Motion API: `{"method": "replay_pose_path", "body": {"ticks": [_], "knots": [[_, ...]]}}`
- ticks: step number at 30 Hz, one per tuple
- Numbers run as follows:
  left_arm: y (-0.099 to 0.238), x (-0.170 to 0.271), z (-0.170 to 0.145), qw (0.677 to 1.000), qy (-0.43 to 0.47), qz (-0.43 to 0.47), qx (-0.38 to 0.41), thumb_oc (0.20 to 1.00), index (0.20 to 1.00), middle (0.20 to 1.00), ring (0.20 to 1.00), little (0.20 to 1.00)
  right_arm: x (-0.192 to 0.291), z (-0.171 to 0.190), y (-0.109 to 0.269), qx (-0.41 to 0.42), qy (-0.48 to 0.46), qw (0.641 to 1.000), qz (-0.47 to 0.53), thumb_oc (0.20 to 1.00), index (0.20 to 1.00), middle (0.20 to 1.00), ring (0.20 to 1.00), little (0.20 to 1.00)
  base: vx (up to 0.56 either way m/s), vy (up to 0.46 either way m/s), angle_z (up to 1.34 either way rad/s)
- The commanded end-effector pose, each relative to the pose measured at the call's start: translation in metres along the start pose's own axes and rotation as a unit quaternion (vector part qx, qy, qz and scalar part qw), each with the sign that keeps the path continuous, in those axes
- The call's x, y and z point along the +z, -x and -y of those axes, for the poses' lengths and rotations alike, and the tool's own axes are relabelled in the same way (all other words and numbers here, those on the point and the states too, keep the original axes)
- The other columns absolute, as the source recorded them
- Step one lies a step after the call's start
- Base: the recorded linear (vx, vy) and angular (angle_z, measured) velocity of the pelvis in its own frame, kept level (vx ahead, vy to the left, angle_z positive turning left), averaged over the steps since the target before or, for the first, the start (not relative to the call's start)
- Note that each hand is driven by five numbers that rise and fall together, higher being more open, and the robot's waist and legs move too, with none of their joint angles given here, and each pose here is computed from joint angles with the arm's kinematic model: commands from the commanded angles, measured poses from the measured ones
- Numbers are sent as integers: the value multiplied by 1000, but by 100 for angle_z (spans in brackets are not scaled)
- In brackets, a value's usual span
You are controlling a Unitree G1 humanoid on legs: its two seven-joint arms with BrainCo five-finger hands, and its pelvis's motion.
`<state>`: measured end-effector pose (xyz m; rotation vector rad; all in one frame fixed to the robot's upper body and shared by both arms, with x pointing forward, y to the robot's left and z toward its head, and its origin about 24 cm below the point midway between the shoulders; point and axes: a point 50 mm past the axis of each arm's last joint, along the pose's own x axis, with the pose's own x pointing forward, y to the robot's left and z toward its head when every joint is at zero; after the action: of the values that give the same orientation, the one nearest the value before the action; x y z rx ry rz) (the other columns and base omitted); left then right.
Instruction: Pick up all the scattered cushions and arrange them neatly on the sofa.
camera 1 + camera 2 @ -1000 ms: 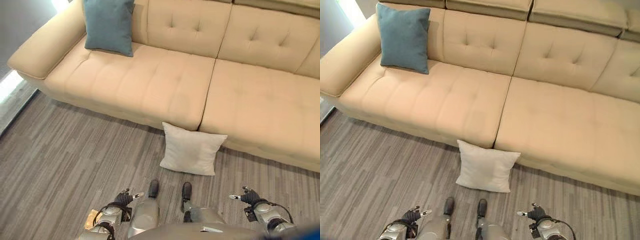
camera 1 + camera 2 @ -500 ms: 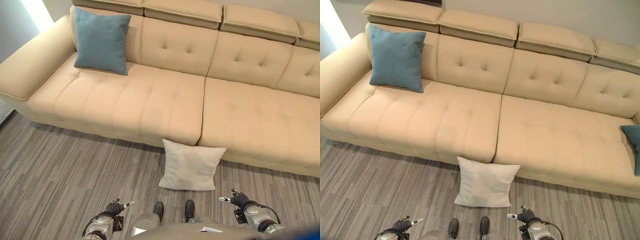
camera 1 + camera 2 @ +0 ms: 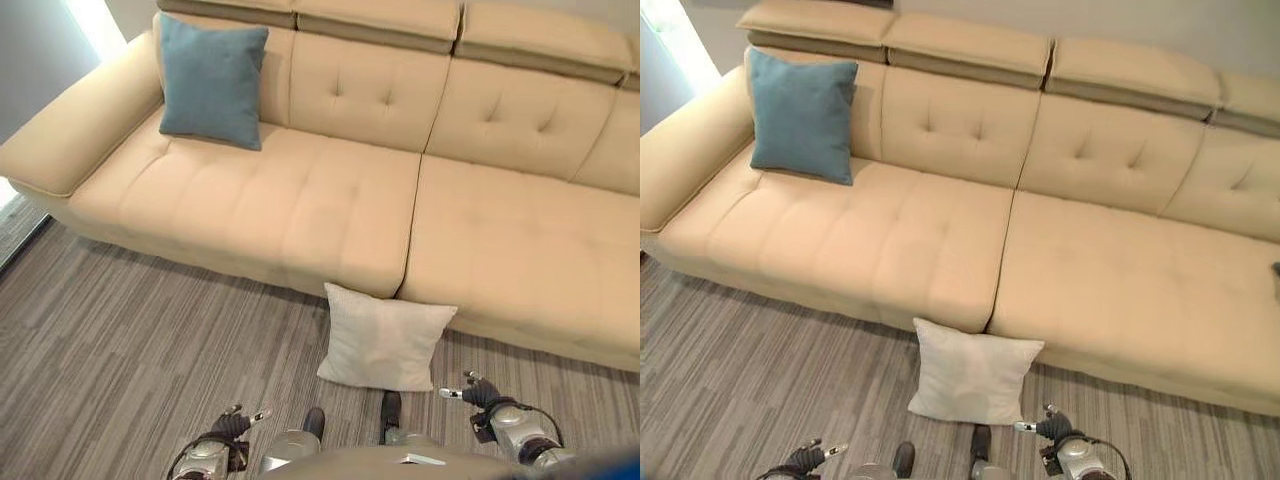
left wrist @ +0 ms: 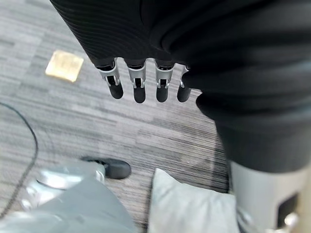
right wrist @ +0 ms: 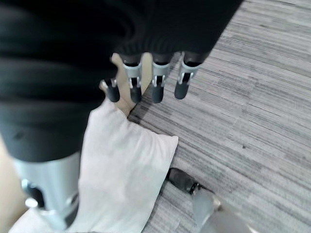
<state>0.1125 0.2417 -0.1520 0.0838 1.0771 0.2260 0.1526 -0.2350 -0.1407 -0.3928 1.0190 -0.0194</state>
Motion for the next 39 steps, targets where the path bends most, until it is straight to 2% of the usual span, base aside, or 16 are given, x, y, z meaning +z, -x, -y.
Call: {"method": "replay_pose_path", "body": {"ticks": [1,5,6,7,11,12,14,16,23,25,34,35,39], "knots": [[-5,56,0,994,47,94,10,1000,1000,1000,1000,1000,26,23,-2,-44,-17,998,50,1000,1000,1000,1000,1000,-136,-43,5],[2,109,4,975,107,194,8,1000,1000,1000,1000,1000,60,43,-2,-86,-29,990,108,1000,1000,1000,1000,1000,-197,-16,-1],[6,133,5,964,131,232,10,1000,1000,1000,1000,1000,80,53,0,-113,-36,983,139,1000,1000,1000,1000,1000,-180,-7,-1],[6,133,5,964,131,232,10,1000,1000,1000,1000,1000,80,53,0,-113,-36,983,139,1000,1000,1000,1000,1000,-221,-1,-1],[20,191,0,936,154,317,18,1000,1000,1000,1000,1000,137,79,11,-170,-60,957,226,1000,1000,1000,1000,1000,-176,-13,4],[31,217,-6,919,166,358,27,1000,1000,1000,1000,1000,162,91,20,-191,-82,941,267,1000,1000,1000,1000,1000,-215,-10,10],[41,238,-13,902,178,390,40,1000,1000,1000,1000,1000,180,100,28,-210,-102,926,296,1000,1000,1000,1000,1000,-74,-12,6],[58,273,-17,875,200,438,45,1000,1000,1000,1000,1000,220,120,48,-244,-130,892,358,1000,1000,1000,1000,1000,-83,-13,1],[101,339,-20,828,201,523,30,1000,1000,1000,1000,1000,299,149,104,-286,-156,816,477,1000,1000,1000,1000,1000,-20,-25,7],[138,376,-24,792,194,578,22,1000,1000,1000,1000,1000,333,163,139,-306,-165,774,529,1000,1000,1000,1000,1000,39,-87,9],[199,419,-21,732,164,661,26,1000,1000,1000,1000,1000,358,171,177,-342,-174,718,580,1000,1000,1000,1000,1000,66,-76,4],[211,426,-19,720,157,676,25,1000,1000,1000,1000,1000,364,172,183,-340,-170,714,588,1000,1000,1000,1000,1000,107,-101,-7],[233,440,-13,702,141,698,17,1000,1000,1000,1000,1000,381,172,203,-328,-167,697,616,1000,1000,1000,1000,1000,68,-83,-4]]}}
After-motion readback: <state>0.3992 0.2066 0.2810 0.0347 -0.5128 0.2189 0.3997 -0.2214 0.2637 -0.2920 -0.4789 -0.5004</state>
